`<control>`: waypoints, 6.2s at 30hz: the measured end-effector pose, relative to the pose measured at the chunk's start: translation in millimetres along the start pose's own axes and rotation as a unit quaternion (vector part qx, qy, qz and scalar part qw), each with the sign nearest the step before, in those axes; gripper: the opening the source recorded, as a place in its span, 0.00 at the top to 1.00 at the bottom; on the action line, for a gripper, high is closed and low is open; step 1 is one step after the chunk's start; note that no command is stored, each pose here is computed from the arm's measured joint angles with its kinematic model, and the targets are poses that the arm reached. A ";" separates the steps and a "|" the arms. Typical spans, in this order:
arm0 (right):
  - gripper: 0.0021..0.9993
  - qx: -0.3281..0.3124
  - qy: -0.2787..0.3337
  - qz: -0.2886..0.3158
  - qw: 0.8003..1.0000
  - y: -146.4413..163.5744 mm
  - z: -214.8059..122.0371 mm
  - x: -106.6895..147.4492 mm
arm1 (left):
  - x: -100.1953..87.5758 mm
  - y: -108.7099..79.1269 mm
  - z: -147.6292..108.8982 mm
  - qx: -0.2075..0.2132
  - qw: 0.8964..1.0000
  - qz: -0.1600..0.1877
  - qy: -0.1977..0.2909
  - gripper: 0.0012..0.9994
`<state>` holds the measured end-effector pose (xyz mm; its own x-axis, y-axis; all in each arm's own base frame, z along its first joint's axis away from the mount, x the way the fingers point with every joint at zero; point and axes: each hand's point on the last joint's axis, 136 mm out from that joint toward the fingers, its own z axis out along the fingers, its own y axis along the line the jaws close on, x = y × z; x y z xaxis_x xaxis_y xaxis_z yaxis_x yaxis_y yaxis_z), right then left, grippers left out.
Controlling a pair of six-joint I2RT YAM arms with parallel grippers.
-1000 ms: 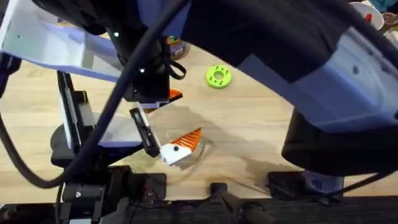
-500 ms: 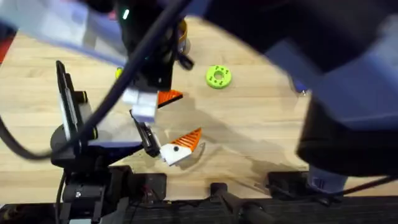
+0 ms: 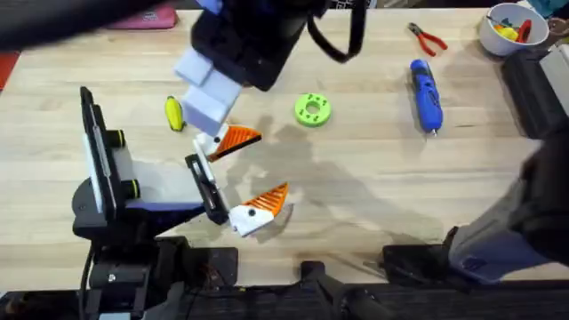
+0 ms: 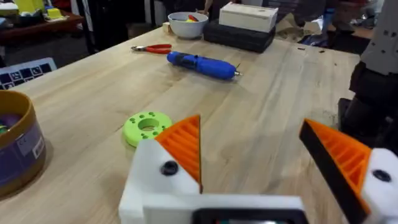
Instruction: Pick up the gripper from the table and insert it into the empty holder that is missing its gripper. Then pick up a screw, insert it into the mounting hole, and use the screwdriver to tighten it. Finally, clean up the table by picking up the vegetable and placing it into the bucket.
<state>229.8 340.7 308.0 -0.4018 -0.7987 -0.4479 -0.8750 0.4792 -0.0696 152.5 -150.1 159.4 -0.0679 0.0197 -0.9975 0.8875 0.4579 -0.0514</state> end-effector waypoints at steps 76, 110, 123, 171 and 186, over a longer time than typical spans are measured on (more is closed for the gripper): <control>0.01 0.198 0.142 0.533 0.810 -294.7 45.5 350.8 | -0.1 0.1 0.0 0.000 1.000 0.002 0.000 0.99; 0.98 0.126 0.202 0.517 0.822 -336.4 138.2 384.6 | 0.0 0.1 0.0 0.000 1.000 0.002 0.000 0.99; 0.98 0.175 0.037 0.492 0.852 -337.4 46.3 283.6 | 0.0 0.1 0.0 0.000 1.000 0.002 0.000 0.99; 0.98 -0.140 -0.623 -0.021 0.769 -95.2 -112.6 -2.4 | 0.0 0.1 0.0 0.000 1.000 0.002 0.000 0.99; 0.98 -0.282 -0.577 -0.129 0.756 -12.5 -78.5 -7.4 | 0.0 0.1 0.0 0.000 1.000 0.002 0.000 0.99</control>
<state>222.6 312.1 382.1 0.0193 0.1649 -0.9861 -0.9908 -0.1291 -0.0410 152.5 -150.1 159.4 -0.0645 0.0215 -0.9977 0.8876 0.4582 -0.0475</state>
